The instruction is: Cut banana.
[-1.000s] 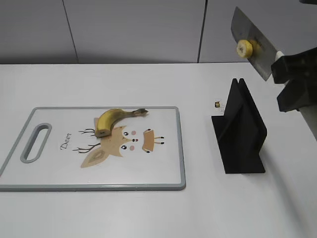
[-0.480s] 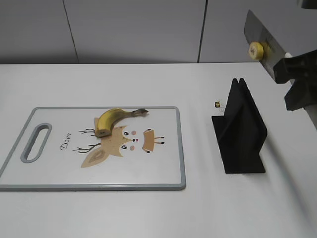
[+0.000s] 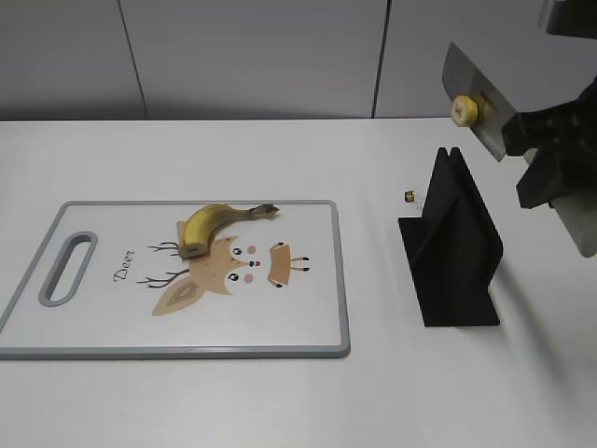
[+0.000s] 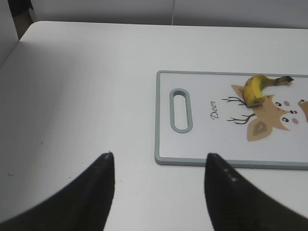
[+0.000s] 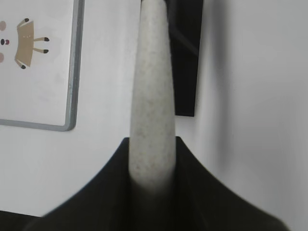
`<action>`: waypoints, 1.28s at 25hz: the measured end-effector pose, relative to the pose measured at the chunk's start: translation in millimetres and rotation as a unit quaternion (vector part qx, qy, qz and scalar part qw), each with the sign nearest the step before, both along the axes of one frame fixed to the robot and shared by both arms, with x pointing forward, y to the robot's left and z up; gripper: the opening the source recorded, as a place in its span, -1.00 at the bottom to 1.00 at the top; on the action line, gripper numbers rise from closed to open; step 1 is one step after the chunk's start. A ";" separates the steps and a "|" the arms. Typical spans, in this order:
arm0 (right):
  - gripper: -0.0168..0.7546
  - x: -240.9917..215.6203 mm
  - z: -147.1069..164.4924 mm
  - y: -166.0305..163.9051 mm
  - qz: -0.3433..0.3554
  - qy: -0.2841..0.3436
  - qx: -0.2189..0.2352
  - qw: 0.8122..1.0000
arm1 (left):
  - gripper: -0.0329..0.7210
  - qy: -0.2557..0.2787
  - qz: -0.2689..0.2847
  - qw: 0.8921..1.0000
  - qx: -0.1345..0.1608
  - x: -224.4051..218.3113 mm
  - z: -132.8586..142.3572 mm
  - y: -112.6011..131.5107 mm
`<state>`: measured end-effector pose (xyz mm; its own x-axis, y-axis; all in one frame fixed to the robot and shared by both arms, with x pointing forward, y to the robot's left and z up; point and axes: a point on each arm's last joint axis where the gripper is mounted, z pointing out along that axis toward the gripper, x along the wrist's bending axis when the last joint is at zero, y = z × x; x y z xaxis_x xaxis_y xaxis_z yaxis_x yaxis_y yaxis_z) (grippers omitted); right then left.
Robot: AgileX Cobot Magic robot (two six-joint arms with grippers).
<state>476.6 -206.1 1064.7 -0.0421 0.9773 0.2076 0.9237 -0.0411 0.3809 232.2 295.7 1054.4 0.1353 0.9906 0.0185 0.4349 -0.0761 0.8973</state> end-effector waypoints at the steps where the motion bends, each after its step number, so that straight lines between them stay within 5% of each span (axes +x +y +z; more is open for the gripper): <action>1: -0.54 1.9 -2.3 0.8 0.000 0.002 0.000 1.000 | 0.61 0.000 0.000 1.000 0.000 0.0 0.0 0.0; 32: -0.54 10.3 -66.6 7.6 -0.033 0.073 0.004 0.997 | 0.61 0.000 0.000 1.000 0.000 0.0 0.0 0.0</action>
